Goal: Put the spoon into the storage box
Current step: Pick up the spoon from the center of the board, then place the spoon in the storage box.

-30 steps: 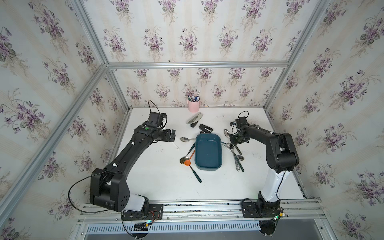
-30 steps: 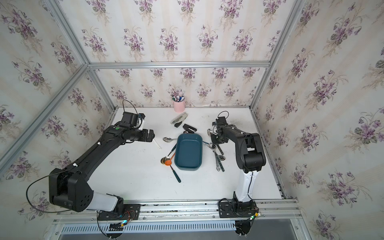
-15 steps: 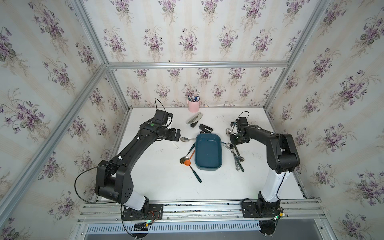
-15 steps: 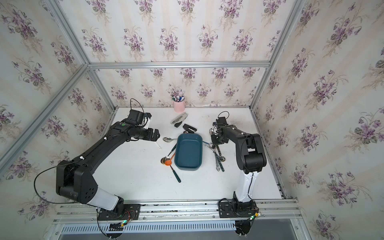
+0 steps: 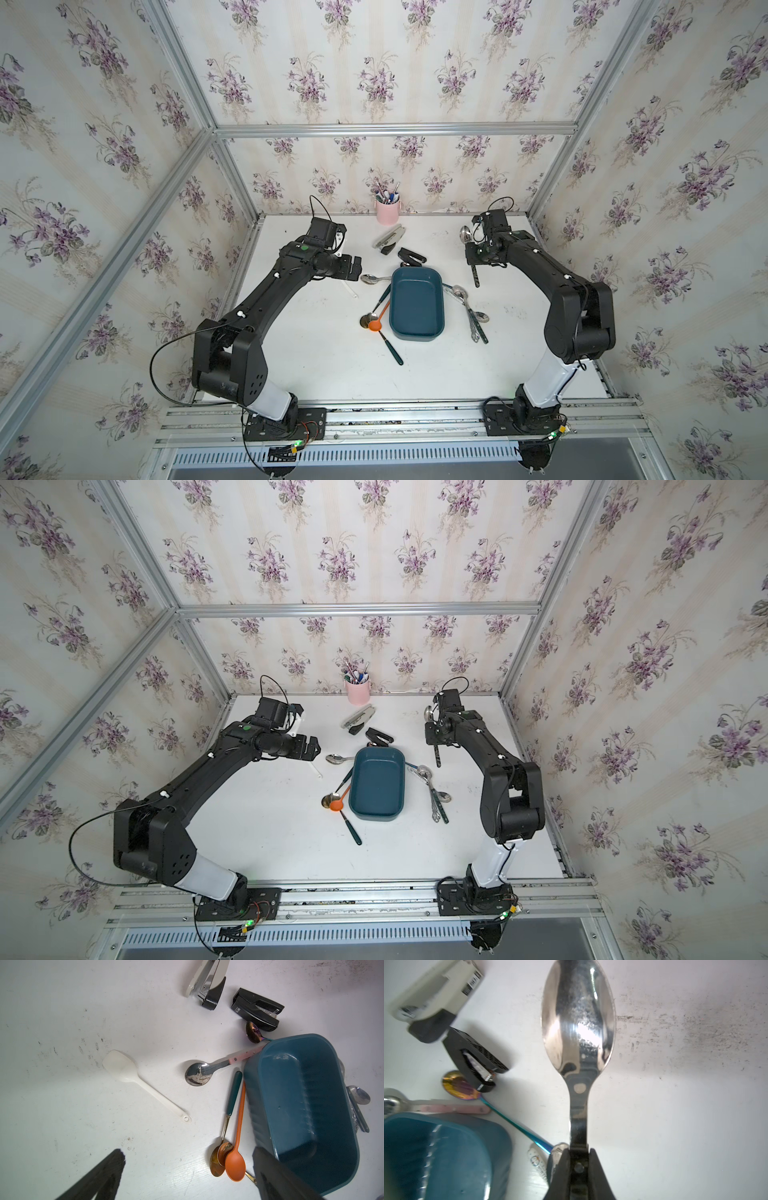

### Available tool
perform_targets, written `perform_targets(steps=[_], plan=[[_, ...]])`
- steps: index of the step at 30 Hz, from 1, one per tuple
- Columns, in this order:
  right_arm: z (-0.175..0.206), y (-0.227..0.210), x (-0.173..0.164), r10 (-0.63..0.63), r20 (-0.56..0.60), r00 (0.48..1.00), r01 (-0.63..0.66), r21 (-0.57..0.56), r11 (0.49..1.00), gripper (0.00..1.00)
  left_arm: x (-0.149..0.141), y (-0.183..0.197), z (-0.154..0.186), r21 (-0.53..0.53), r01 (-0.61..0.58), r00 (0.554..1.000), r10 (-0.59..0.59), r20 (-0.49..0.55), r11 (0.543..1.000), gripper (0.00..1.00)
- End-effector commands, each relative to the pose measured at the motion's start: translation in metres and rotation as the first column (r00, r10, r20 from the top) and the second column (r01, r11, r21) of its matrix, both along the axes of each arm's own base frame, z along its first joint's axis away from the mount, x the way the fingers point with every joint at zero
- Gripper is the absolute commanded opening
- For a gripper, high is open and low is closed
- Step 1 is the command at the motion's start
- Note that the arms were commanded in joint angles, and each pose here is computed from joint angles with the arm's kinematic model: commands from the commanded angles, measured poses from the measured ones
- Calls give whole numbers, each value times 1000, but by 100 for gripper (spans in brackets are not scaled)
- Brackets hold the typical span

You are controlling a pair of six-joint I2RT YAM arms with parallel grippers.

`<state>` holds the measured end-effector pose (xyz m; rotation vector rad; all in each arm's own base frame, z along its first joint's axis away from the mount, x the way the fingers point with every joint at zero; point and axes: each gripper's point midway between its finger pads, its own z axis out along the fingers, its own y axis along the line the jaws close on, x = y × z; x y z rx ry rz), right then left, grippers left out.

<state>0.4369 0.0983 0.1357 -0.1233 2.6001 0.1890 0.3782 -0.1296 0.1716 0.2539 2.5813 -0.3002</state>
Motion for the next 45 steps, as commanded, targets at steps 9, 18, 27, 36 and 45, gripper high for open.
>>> perform_targets(steps=[9,18,27,36,45], plan=[[51,127,-43,46,-9,999,-43,240,970,12,-1,22,4,83,-64,998,64,0,995,100],[19,182,-80,131,-94,987,-112,188,976,12,-4,23,9,40,-73,997,73,4,997,100],[-17,192,-106,125,-153,980,-95,186,978,12,-9,26,5,50,-80,997,80,-4,996,100],[-60,180,-124,118,-215,969,-86,152,985,12,-10,26,5,47,-89,996,89,-3,995,100],[-92,182,-124,124,-250,960,-93,132,987,14,-11,23,4,39,-85,996,85,-11,996,100]])
